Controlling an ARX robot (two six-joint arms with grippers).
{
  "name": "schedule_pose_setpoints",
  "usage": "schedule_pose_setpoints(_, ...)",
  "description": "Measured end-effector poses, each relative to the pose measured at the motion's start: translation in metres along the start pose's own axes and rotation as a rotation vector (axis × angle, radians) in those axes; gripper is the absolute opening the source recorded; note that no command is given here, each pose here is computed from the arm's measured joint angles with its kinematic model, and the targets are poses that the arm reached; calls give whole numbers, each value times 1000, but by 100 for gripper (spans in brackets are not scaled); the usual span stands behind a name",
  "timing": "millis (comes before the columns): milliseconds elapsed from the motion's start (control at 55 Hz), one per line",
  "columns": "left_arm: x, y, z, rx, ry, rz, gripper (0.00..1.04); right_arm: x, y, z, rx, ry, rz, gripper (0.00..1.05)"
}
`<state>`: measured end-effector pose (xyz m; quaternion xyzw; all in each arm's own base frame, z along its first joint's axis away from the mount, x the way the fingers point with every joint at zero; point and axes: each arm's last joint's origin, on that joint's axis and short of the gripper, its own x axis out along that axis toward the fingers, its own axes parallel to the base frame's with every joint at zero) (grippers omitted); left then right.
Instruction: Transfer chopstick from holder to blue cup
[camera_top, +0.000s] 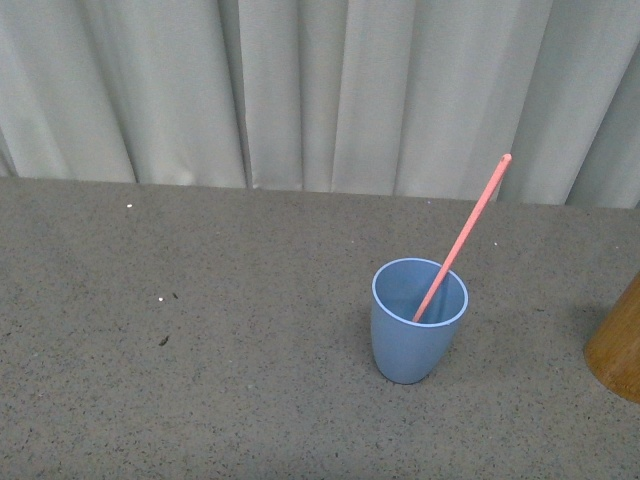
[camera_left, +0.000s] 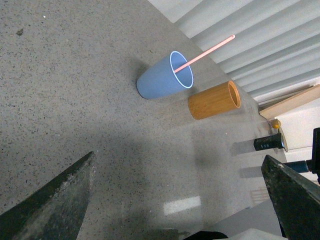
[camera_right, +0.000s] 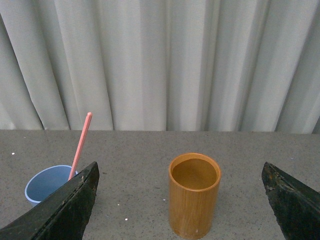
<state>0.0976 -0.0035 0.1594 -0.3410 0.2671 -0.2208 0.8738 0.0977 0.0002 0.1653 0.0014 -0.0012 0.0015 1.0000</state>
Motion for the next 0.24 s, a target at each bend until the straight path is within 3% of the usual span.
schedule_pose_setpoints(236, 0, 0, 0, 0, 0, 0, 98, 0, 0, 0, 0, 0, 0, 95)
